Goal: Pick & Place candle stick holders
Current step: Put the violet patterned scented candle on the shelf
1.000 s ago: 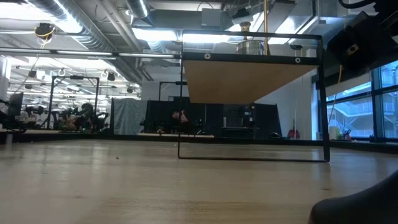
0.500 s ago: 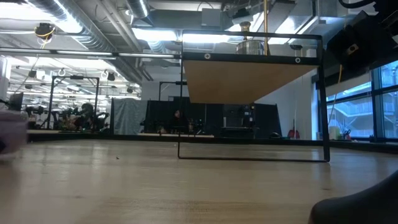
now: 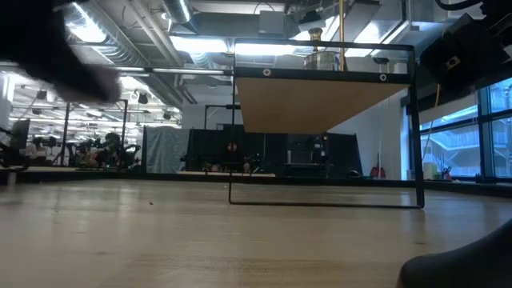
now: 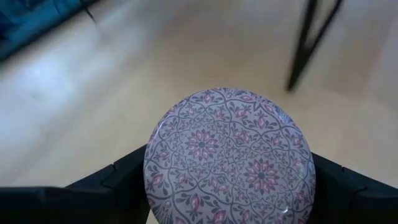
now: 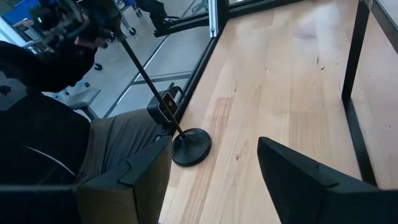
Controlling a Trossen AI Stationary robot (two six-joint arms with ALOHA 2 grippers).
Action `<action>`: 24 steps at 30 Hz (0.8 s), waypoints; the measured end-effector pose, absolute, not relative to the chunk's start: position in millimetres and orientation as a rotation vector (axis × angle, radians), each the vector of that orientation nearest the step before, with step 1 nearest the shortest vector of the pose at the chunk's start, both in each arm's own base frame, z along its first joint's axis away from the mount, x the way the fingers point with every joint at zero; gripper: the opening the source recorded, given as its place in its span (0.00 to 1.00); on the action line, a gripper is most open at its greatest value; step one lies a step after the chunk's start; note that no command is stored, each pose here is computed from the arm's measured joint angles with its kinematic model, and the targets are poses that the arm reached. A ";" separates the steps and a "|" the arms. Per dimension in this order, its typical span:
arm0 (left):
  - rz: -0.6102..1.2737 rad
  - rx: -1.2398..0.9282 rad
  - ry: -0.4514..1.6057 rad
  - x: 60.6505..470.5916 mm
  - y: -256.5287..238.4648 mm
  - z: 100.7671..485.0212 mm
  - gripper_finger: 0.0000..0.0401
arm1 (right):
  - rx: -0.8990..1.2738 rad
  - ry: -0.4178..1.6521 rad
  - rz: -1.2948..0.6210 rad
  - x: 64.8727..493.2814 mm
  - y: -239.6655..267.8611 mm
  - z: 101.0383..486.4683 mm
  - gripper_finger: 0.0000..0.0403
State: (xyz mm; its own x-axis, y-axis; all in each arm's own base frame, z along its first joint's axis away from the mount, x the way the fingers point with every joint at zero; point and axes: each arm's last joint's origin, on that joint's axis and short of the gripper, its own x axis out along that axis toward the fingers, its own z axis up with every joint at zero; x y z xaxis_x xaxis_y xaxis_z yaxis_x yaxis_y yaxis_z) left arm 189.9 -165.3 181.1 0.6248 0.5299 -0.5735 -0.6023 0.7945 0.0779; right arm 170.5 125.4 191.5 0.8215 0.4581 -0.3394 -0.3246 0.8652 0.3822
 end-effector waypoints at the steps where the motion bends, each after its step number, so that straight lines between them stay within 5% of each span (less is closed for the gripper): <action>1: 0.655 -0.110 0.617 190.2 -156.5 190.9 0.73 | 0.317 0.438 0.424 170.5 125.4 191.5 0.60; 14: 0.458 -0.049 0.567 222.5 -39.0 284.6 0.73 | 0.303 0.434 0.422 171.0 124.7 191.4 0.60; 24: 0.281 -0.019 0.557 261.4 51.5 274.3 0.73 | 0.266 0.415 0.411 172.2 123.1 191.8 0.60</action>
